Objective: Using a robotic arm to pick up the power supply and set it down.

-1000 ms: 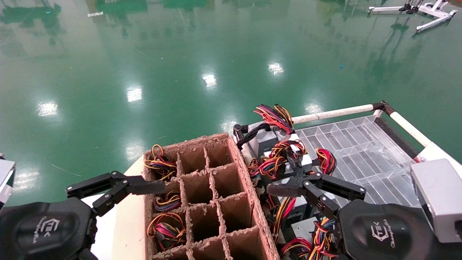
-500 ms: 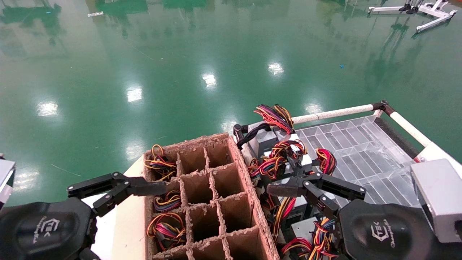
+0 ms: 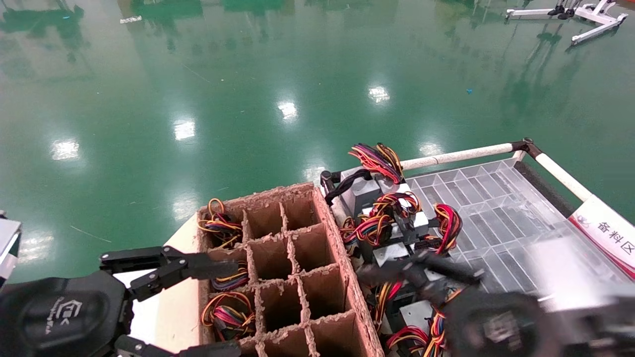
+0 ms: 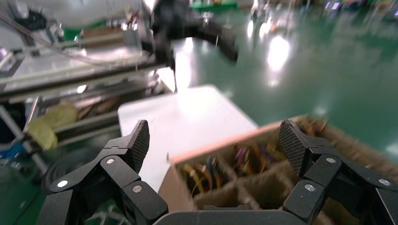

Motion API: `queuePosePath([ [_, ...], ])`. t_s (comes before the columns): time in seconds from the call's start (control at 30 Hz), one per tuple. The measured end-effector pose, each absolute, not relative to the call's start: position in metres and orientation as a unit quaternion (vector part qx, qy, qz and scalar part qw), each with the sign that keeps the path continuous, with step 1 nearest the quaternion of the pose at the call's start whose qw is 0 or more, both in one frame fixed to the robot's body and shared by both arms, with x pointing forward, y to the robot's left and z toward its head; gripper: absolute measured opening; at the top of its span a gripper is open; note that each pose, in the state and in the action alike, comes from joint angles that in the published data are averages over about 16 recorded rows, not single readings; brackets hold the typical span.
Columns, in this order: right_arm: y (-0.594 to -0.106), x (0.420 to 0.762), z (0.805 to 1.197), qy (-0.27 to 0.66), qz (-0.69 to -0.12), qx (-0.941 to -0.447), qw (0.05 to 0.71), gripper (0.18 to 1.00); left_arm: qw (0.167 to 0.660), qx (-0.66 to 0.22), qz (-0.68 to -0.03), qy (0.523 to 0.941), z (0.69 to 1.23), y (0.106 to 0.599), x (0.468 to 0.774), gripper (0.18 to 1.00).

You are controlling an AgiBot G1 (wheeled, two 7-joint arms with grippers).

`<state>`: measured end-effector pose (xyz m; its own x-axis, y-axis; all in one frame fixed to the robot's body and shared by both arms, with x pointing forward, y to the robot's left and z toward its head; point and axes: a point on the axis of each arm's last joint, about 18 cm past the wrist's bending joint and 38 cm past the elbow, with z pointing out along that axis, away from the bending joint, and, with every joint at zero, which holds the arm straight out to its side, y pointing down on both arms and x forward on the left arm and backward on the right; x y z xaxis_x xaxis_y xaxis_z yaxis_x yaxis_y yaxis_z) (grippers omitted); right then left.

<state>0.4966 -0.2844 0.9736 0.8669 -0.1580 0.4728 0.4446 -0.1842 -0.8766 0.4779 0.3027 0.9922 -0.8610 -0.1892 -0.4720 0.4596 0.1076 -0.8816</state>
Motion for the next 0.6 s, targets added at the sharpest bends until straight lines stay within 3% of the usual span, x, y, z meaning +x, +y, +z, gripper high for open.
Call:
queuePosePath([
  [0.6,-0.187,0.573,0.940,-0.156,-0.217,-0.806,0.529,1.001,0.245,0.096,-0.661,0.703,0.992,0.303,0.478,0.373],
])
